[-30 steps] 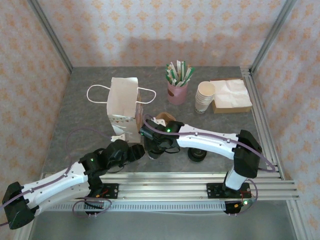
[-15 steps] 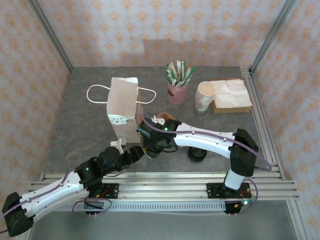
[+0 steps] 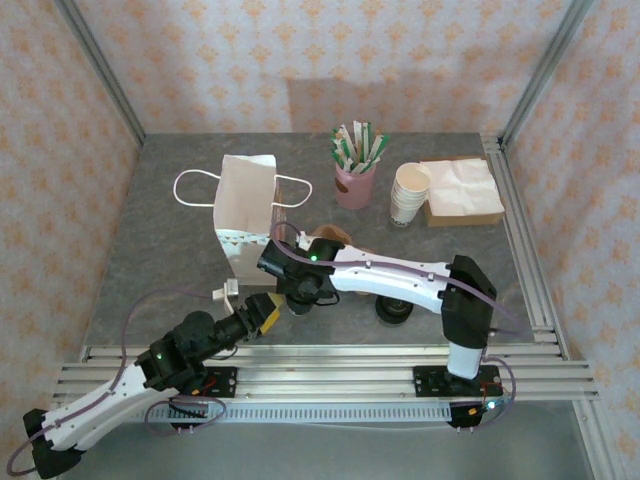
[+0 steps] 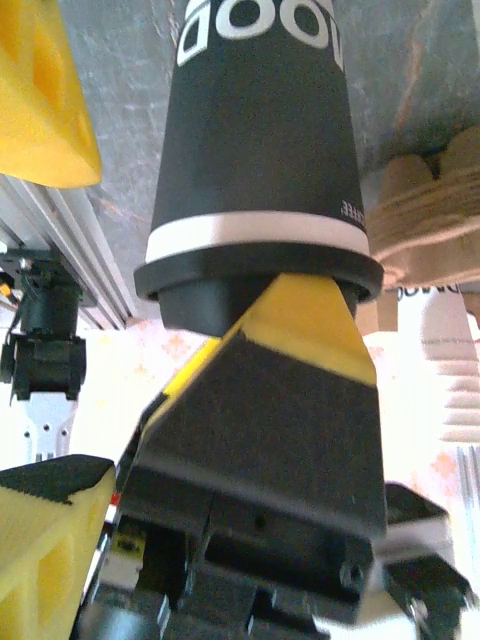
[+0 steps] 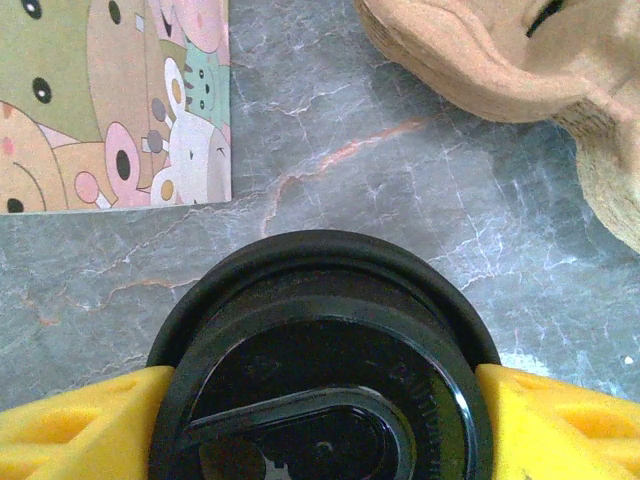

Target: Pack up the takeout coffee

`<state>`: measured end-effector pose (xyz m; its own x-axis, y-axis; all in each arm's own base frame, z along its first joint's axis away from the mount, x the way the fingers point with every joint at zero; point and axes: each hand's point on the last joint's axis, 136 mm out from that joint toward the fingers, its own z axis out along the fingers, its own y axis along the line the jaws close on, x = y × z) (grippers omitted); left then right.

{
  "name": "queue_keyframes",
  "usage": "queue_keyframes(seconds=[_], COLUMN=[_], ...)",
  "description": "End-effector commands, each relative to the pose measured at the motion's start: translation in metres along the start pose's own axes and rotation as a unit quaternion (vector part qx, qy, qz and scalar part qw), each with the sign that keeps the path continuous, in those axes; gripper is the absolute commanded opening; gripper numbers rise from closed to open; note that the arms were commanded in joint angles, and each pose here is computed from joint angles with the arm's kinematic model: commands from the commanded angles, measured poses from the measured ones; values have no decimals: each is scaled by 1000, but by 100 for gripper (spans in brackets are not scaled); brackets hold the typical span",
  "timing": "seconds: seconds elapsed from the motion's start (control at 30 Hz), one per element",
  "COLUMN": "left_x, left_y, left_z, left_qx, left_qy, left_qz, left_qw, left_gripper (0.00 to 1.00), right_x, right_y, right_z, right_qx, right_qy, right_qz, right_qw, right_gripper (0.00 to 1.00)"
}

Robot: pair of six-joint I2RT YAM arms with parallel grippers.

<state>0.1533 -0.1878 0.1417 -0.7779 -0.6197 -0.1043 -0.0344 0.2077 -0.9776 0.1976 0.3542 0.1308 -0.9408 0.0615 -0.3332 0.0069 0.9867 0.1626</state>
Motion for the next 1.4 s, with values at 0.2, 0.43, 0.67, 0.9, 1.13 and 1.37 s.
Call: queue_keyframes(seconds=[0.2, 0.43, 0.67, 0.9, 1.13, 1.37], left_x=[1, 4, -1, -4, -2, -4], left_y=[34, 24, 16, 3, 2, 16], left_z=[1, 12, 19, 19, 20, 22], left_qx=[-80, -96, -88, -68, -71, -102], left_qy=[-1, 12, -1, -12, -7, -11], left_qz=[14, 31, 28, 29, 33, 45], left_qw=[997, 995, 996, 997, 997, 994], left_gripper=[74, 74, 74, 74, 74, 74], right_x=[6, 7, 11, 15, 13, 11], right_y=[-4, 6, 10, 10, 10, 11], right_z=[6, 4, 7, 12, 12, 9], right_qx=[47, 27, 21, 26, 29, 28], right_qy=[7, 17, 25, 35, 32, 29], right_qz=[35, 76, 103, 117, 124, 126], right_qw=[998, 997, 994, 992, 991, 991], right_gripper=[75, 75, 75, 75, 75, 75])
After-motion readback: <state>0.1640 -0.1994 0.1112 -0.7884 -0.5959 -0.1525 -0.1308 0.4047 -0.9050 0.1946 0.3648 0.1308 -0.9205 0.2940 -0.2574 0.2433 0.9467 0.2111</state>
